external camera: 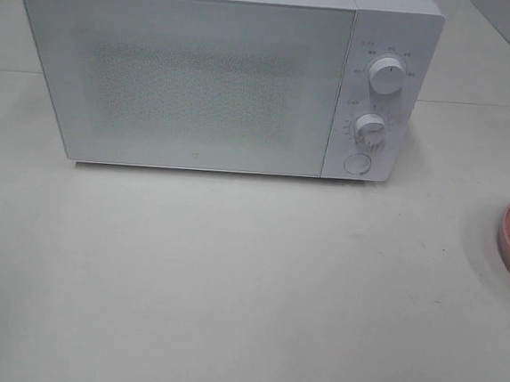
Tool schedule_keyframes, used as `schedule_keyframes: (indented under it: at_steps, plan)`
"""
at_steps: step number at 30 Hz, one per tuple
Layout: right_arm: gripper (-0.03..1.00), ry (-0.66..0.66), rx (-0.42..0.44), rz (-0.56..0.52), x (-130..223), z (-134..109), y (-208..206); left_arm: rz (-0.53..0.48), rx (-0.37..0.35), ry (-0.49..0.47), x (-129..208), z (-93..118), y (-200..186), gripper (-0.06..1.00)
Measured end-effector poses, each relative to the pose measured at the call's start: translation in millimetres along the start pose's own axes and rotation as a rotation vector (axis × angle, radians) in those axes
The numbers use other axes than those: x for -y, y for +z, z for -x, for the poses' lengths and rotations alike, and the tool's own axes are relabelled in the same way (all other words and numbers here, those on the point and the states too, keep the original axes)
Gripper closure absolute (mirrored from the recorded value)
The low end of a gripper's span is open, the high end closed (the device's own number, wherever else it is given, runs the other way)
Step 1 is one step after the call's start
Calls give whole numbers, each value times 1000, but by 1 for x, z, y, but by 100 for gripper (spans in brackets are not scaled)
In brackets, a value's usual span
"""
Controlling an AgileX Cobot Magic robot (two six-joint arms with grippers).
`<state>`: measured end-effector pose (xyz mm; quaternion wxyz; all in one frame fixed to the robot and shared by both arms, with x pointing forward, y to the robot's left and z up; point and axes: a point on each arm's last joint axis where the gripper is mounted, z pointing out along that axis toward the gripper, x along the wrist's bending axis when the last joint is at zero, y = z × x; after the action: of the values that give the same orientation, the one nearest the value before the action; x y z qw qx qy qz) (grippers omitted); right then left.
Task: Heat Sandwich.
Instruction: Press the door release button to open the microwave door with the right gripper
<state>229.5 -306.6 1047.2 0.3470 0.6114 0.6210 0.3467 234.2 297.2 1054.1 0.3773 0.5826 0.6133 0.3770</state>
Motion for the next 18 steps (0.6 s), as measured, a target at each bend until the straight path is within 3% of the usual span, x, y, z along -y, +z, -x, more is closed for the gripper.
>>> schedule_keyframes:
  at_steps: [18]
  plan:
    - [23, 0, 0, 0, 0, 0, 0, 0, 0, 0, 0, 0, 0, -3]
